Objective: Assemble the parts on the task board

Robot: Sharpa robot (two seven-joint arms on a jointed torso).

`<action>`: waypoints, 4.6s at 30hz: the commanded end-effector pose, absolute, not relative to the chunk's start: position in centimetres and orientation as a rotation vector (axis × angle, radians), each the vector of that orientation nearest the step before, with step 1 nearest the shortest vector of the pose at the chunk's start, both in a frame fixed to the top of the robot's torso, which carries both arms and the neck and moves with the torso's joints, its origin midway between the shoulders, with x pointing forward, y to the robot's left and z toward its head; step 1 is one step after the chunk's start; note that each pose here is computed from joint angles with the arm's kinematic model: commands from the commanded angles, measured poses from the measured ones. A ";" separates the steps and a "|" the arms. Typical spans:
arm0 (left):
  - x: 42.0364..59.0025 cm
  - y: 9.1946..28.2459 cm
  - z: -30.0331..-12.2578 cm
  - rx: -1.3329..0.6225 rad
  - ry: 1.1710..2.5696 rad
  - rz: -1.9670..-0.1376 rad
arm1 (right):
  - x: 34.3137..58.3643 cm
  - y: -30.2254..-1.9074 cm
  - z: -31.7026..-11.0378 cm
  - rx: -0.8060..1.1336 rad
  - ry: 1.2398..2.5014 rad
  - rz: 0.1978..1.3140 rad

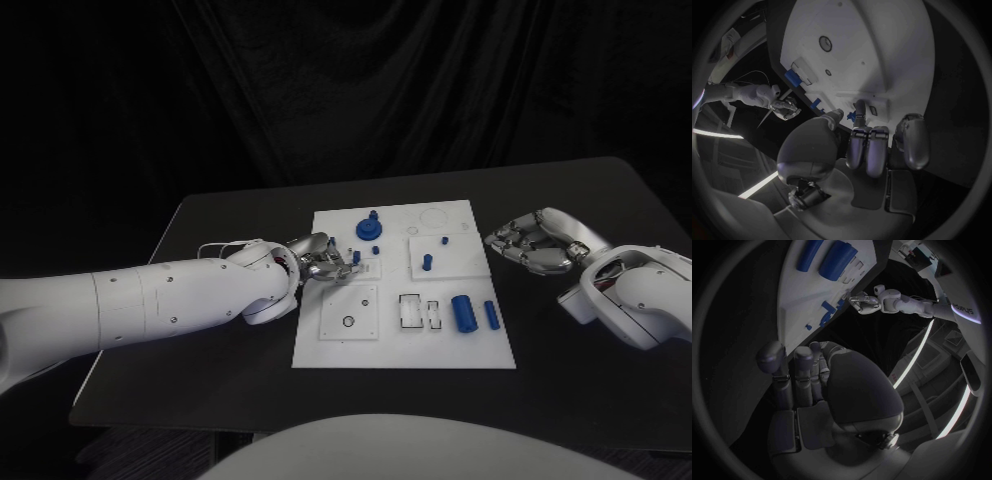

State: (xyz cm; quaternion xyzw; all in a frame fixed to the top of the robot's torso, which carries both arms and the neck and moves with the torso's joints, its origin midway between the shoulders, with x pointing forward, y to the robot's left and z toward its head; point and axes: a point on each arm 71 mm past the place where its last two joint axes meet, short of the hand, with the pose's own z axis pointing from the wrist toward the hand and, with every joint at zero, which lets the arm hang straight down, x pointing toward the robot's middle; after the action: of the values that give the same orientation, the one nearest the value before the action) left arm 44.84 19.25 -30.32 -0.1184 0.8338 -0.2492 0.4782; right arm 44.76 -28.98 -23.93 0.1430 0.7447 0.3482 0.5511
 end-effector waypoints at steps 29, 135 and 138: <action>53.0 18.5 -21.8 0.170 2.324 -0.345 | 45.0 -28.2 -23.4 0.303 1.670 0.859; 54.2 14.5 -20.9 0.235 1.849 -0.563 | 44.7 -28.0 -23.4 0.305 1.684 0.868; 53.6 15.0 -20.8 0.298 1.822 -0.542 | 44.7 -28.1 -23.4 0.306 1.684 0.866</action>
State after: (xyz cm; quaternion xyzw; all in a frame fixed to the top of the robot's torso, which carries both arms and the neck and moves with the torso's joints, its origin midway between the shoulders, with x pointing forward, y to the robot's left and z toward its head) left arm 53.77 15.64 -21.75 0.0696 0.8228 -0.2161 0.5210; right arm 44.79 -28.06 -23.27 0.1276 0.7157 0.3727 0.5767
